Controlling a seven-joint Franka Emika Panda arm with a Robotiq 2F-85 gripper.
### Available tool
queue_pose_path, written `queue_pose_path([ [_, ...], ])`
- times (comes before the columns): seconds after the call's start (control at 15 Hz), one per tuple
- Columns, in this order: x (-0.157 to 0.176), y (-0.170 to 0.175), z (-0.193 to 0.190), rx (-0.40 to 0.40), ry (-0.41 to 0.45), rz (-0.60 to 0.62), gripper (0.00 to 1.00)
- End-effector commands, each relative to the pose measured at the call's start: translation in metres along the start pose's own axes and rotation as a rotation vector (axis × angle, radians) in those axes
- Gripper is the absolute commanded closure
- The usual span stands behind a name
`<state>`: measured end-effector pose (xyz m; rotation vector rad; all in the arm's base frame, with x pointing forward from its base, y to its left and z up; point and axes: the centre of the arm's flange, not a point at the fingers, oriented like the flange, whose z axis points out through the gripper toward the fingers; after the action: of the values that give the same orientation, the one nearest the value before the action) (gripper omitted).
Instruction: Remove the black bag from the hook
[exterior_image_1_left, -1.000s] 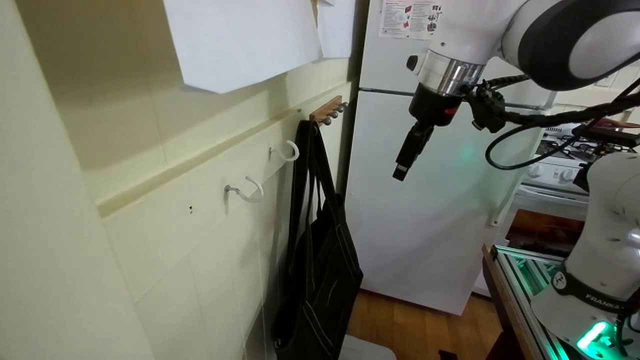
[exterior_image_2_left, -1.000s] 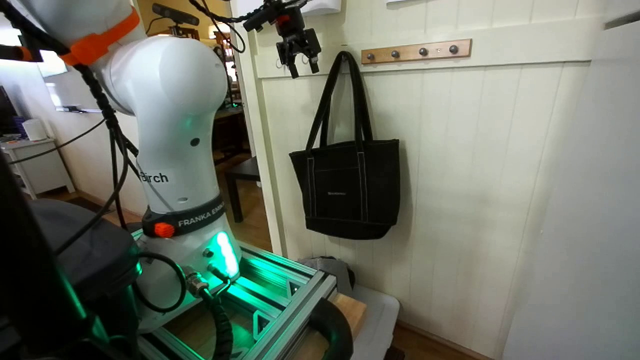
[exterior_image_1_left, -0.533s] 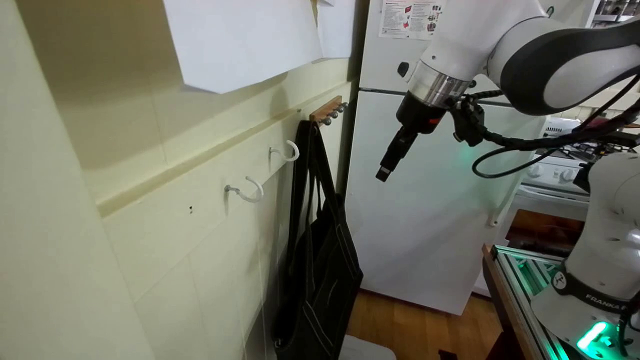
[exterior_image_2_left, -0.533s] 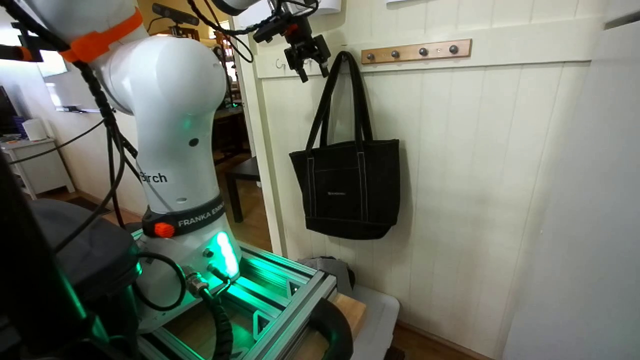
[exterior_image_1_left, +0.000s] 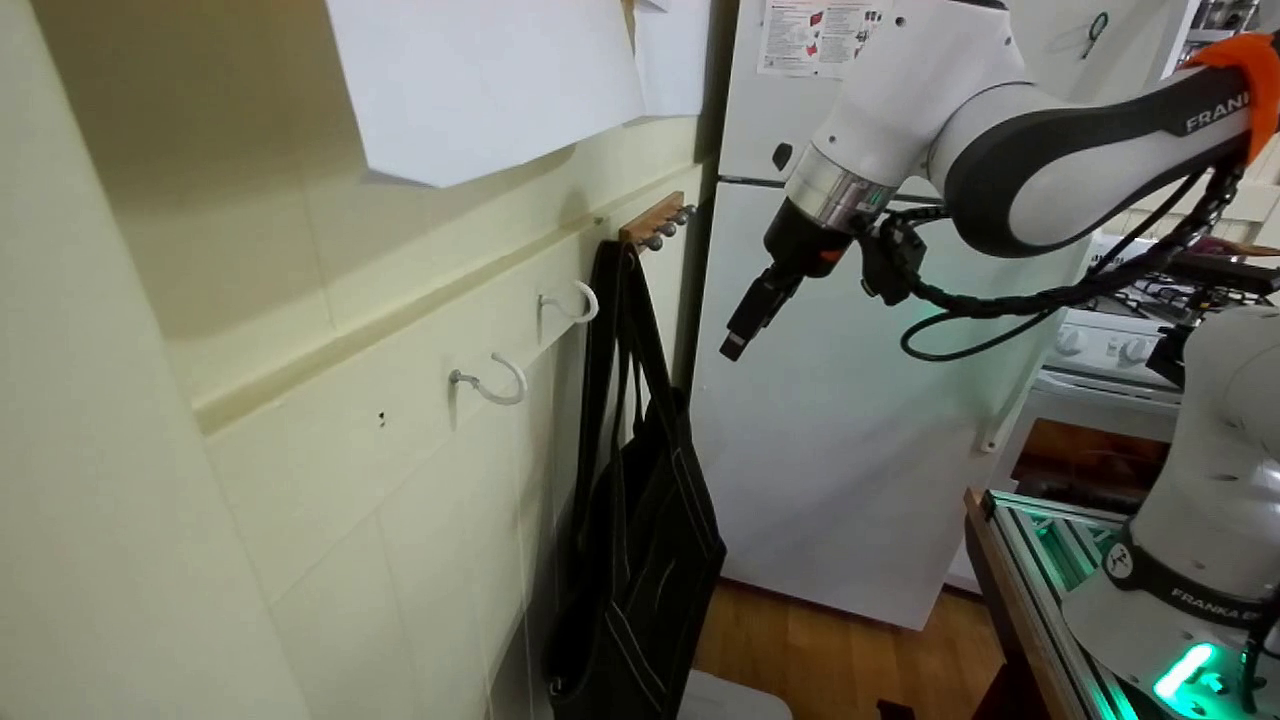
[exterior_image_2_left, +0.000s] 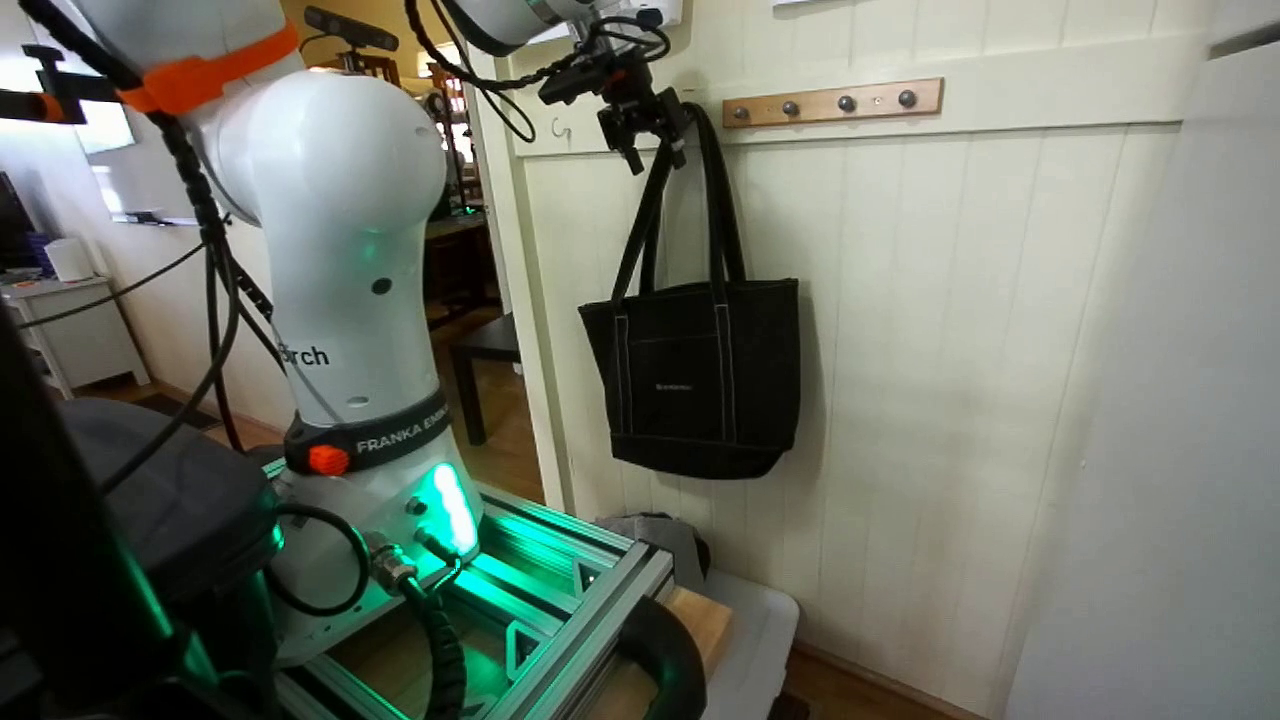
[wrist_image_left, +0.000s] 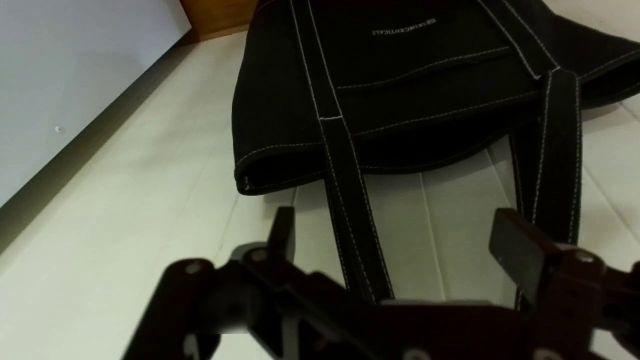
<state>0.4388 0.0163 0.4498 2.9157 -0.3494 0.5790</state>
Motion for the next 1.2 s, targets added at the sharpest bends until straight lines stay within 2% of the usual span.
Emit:
queue_pose_path([
  [0.0,0.016,0.004,0.018,-0.005,0.034,0.017,0.0],
  [0.2,0.022,0.001,0.02,-0.009,0.025,-0.02,0.0],
  [0.27,0.013,0.006,0.015,-0.002,0.017,0.001,0.0],
  [0.93,0.015,0.007,0.016,-0.001,0.016,0.002,0.0],
  [1.13,0.017,0.008,0.028,-0.008,0.094,-0.029,0.0],
])
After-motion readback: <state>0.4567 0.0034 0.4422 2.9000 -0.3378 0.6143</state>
